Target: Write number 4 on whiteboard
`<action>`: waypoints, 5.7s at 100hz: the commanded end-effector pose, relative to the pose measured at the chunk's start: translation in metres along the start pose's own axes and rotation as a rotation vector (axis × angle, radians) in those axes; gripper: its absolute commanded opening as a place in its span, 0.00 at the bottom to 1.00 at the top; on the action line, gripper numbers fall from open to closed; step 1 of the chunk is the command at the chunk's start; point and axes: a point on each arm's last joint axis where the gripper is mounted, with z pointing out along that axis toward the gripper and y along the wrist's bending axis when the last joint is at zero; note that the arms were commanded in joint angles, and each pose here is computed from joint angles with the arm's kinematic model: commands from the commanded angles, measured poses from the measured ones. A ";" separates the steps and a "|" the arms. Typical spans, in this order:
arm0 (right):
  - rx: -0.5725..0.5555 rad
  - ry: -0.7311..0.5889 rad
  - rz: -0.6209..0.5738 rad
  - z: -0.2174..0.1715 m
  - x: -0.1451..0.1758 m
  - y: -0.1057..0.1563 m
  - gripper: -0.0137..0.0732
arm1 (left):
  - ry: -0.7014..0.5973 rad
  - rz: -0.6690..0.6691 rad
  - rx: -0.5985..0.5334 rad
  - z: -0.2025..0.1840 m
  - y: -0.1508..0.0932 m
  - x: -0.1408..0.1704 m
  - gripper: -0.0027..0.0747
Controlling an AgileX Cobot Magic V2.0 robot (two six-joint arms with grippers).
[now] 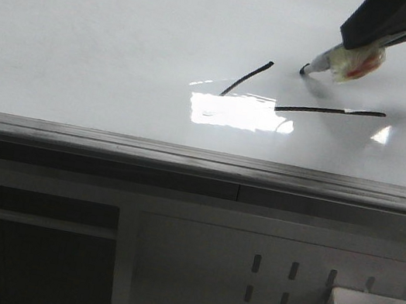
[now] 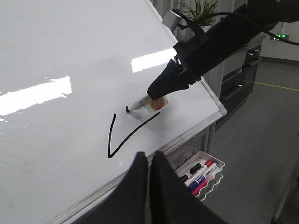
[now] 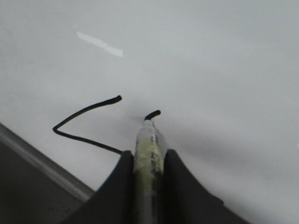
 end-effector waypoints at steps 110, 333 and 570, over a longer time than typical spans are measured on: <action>-0.361 -0.294 -0.528 -0.122 0.027 0.096 0.08 | 0.425 0.210 0.256 0.076 -0.011 -0.043 0.56; -0.359 -0.598 -0.669 -0.119 0.029 0.123 0.68 | 0.689 0.417 0.494 0.166 -0.027 -0.036 0.01; -0.233 -0.564 -0.462 -0.179 0.055 0.069 0.09 | 0.398 -0.288 -0.605 0.234 0.075 0.057 0.01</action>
